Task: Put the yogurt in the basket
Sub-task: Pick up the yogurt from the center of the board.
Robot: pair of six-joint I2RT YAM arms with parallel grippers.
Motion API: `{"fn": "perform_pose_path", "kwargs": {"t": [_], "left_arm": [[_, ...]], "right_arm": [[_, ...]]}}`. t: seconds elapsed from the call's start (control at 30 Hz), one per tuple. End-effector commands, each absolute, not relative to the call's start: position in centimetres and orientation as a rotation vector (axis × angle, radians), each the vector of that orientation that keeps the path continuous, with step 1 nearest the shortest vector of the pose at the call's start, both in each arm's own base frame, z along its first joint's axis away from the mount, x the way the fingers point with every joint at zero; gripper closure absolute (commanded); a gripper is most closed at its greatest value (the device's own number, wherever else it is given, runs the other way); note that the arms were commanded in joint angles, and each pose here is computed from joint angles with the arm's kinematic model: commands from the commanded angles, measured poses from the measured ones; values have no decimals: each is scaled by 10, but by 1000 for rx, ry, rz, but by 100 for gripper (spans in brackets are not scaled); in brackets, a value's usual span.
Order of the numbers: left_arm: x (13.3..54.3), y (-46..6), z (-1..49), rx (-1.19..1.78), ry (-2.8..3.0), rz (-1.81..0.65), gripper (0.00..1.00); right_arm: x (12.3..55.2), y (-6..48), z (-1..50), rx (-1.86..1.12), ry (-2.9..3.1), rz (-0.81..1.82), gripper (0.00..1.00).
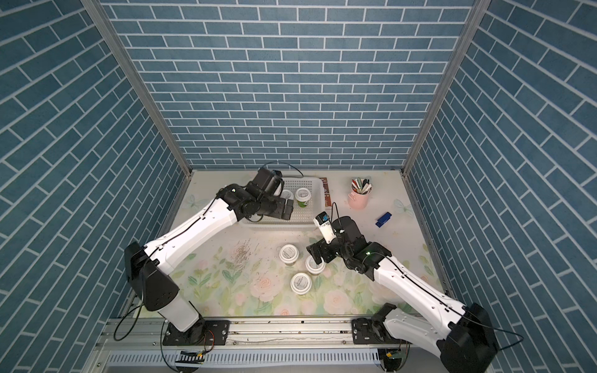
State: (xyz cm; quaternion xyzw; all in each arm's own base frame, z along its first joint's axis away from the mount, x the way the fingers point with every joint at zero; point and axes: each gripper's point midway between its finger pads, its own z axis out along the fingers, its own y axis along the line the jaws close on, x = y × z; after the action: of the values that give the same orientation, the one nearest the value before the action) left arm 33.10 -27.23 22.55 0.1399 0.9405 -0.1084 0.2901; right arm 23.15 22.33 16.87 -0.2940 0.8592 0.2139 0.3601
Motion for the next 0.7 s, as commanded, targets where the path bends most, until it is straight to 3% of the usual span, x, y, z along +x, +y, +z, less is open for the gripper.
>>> {"fn": "perform_pose_path", "kwargs": {"t": [0.0, 0.37, 0.67], "left_arm": [[308, -274, 223, 318, 2515, -331, 0], [251, -289, 167, 355, 2618, -342, 0], [244, -299, 133, 358, 2650, -194, 0]], "right_arm": [[233, 202, 171, -627, 2279, 512, 3], [241, 172, 168, -483, 2323, 505, 4], [239, 172, 167, -498, 2313, 516, 3]]}}
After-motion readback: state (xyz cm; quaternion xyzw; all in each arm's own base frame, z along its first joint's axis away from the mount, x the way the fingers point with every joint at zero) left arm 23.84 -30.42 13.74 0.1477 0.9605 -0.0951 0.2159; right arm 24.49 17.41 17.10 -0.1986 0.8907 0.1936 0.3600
